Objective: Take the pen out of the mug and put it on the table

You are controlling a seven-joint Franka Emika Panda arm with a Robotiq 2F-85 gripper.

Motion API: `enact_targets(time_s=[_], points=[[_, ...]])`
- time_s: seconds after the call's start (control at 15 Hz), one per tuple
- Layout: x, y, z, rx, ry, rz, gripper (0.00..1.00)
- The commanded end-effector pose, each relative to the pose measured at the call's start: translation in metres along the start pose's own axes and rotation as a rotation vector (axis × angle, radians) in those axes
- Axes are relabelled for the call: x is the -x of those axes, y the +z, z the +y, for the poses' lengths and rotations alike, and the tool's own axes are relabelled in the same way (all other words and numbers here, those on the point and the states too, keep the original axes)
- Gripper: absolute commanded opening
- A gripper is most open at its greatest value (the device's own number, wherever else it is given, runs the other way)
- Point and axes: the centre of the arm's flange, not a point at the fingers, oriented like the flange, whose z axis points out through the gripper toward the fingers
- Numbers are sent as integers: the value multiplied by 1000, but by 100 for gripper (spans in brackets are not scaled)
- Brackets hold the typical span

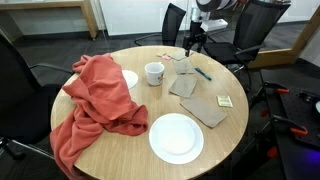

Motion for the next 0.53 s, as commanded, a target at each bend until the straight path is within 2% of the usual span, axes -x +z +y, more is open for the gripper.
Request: enact_targets(time_s=[0.0,0.47], points=[[28,-36,5,19,-29,52,100],[57,-84,7,57,-113,126,100]])
